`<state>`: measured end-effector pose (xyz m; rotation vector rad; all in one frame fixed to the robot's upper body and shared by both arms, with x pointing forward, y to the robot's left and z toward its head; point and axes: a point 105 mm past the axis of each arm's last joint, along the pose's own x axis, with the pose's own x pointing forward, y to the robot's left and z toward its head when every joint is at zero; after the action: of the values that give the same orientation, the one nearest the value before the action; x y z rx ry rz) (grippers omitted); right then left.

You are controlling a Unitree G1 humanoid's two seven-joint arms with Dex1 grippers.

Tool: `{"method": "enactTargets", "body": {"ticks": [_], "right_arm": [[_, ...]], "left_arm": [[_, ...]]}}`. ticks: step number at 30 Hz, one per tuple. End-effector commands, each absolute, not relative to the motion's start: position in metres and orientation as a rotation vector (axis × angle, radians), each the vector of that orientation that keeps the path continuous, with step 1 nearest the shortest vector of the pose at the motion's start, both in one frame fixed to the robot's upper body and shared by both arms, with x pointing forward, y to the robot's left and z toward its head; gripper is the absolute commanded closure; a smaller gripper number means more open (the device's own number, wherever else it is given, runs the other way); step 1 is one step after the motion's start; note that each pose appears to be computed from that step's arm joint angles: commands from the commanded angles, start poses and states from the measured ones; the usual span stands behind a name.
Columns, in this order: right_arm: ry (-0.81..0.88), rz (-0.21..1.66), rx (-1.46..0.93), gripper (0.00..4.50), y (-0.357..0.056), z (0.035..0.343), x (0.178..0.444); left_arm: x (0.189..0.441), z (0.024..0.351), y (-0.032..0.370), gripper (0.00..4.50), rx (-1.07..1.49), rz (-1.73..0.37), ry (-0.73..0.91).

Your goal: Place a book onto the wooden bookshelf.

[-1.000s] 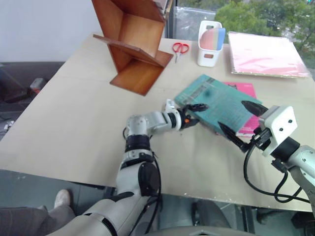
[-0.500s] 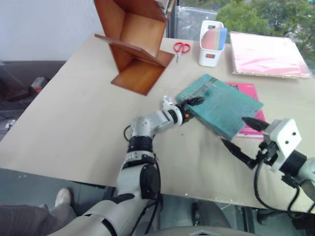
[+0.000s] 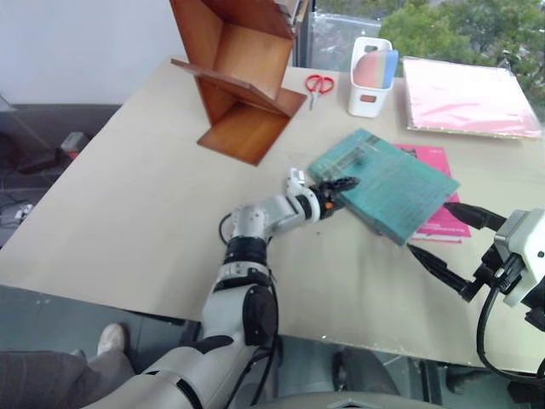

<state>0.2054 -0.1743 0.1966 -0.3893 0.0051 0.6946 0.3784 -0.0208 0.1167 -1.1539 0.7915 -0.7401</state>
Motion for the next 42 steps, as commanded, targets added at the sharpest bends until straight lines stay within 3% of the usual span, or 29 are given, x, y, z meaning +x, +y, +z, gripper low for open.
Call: {"method": "enactTargets", "body": {"ticks": [1,3,5,9,16,25,31,37,42], "right_arm": [[-0.038,0.693,-0.415,0.0,-0.171,0.203,0.207],[-0.042,0.694,-0.415,0.0,-0.17,0.204,0.208],[-0.046,0.697,-0.414,0.0,-0.169,0.204,0.209],[-0.064,0.704,-0.408,0.0,-0.166,0.205,0.211],[-0.113,0.7,-0.382,0.0,-0.163,0.208,0.219],[-0.275,0.654,-0.259,0.0,-0.169,0.237,0.235],[-0.301,0.663,-0.243,0.0,-0.167,0.239,0.248],[-0.31,0.665,-0.229,0.0,-0.17,0.239,0.251],[-0.294,0.656,-0.264,0.0,-0.181,0.235,0.25]], "left_arm": [[0.352,0.108,-0.067,2.46,-1.261,-0.827,0.919],[0.353,0.108,-0.067,3.11,-1.265,-0.822,0.915],[0.355,0.108,-0.066,3.39,-1.27,-0.817,0.908],[0.366,0.124,-0.048,4.39,-1.295,-0.817,0.838],[0.377,0.165,-0.006,4.39,-1.224,-0.879,0.679],[0.379,0.229,0.036,4.39,-0.859,-1.006,0.424],[0.369,0.271,0.057,4.39,-0.178,-1.111,0.085],[0.355,0.307,0.068,4.39,0.686,-1.16,-0.358],[0.349,0.352,0.083,4.39,1.219,-1.061,-0.622]]}}
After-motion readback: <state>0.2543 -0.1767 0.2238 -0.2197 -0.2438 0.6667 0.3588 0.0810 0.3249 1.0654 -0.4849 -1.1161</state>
